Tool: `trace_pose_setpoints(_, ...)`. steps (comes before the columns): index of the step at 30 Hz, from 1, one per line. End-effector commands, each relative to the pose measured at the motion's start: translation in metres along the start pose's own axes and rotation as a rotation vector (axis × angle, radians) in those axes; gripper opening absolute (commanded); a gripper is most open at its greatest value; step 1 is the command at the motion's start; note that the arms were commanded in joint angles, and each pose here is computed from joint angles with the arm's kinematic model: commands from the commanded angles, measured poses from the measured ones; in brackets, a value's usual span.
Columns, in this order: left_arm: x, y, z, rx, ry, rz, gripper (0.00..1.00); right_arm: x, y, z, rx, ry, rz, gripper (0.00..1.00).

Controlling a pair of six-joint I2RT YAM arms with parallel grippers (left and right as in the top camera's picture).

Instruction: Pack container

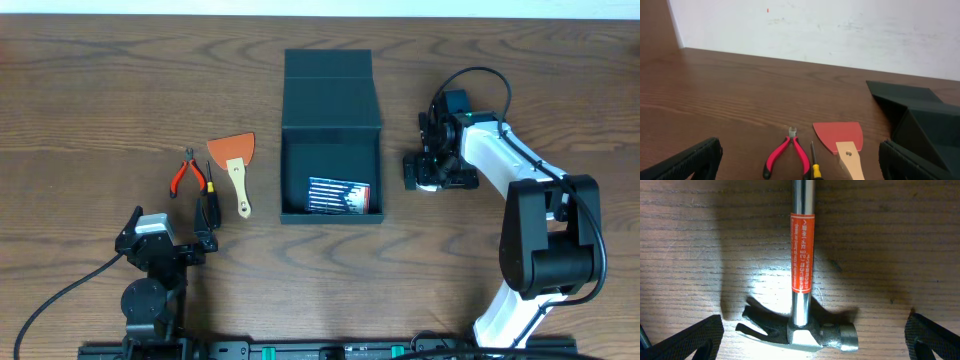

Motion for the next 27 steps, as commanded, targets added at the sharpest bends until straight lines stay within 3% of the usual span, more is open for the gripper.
trace_pose_setpoints(1,-0.0151,0.0023,0.0027,0.013,0.016,0.040,0.99,-0.0027,0.0044,-0.0013,0.005,0.032,0.022,0.98)
trace_pose_setpoints(11,-0.0153,0.0023,0.0028,0.013,0.016,0.041,0.99,-0.0060,0.0043,-0.0016,0.003,0.053,0.039,0.90)
trace_pose_setpoints(18,-0.0151,0.0023,0.0028,0.013,0.016,0.040,0.99,-0.0079,0.0042,-0.0018,0.002,0.053,0.049,0.71)
trace_pose_setpoints(22,-0.0151,0.0023,0.0028,0.013,0.016,0.040,0.99,-0.0086,0.0042,-0.0019,0.001,0.053,0.052,0.69)
trace_pose_setpoints(27,-0.0151,0.0023,0.0028,0.013,0.016,0.040,0.99,-0.0093,0.0041,0.0004,0.020,0.053,0.057,0.57)
Point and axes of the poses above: each gripper's point midway between its finger pads, its own y axis out along the fingers, its own z axis along the line the jaws close on, x = y × z, the point moved 5 cm from there along -y, back along the fingers
